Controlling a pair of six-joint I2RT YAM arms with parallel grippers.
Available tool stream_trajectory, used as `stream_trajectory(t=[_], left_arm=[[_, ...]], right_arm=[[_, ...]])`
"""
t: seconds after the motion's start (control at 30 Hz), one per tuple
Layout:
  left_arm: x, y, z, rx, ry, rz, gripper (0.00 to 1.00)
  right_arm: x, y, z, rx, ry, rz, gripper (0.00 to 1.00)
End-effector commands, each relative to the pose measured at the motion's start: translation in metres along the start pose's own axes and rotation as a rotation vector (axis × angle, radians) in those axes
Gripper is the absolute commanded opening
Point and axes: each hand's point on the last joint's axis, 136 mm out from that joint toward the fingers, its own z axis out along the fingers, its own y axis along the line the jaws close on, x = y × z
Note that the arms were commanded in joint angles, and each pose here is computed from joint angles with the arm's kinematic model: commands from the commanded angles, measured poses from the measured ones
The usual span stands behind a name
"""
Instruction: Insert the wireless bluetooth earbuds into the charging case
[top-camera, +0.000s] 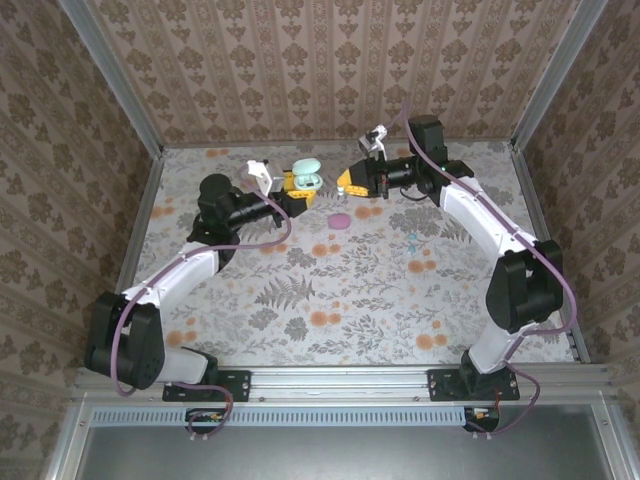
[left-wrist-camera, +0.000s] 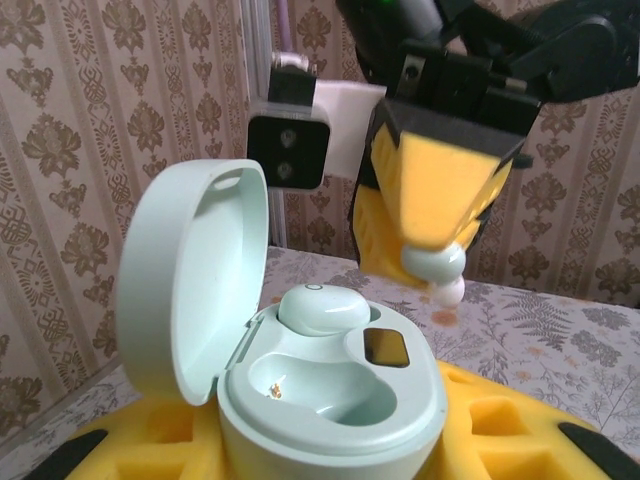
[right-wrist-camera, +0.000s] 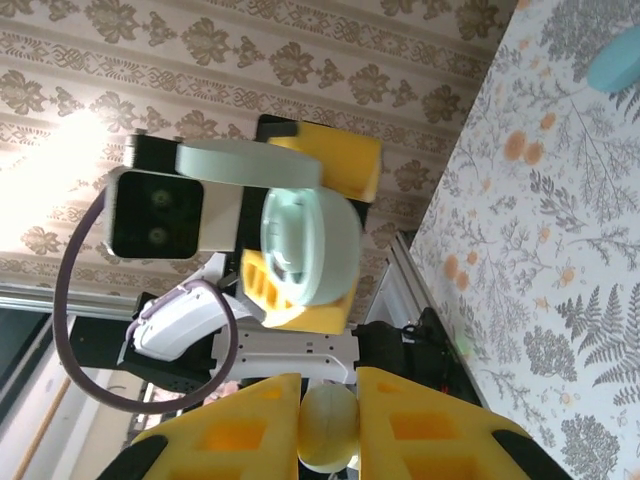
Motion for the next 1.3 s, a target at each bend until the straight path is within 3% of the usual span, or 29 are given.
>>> stream_trajectory(t=[0.0, 0.47, 1.27], left_arm=[[-0.012, 0.0, 0.009, 0.014, -0.02, 0.053, 0.22], [-0.008, -0.002, 0.02, 0.031, -0.017, 0.051, 0.23], [-0.009, -0.003, 0.019, 0.032, -0.017, 0.058, 0.22]], right_arm=[[0.001, 0.044, 0.002, 0.025, -0.039, -0.176, 0.2], [-0.007, 0.046, 0.031, 0.262, -0.097, -0.361, 0.2], [-0.02, 0.014, 0.056, 0.436, -0.105, -0.351, 0.19]])
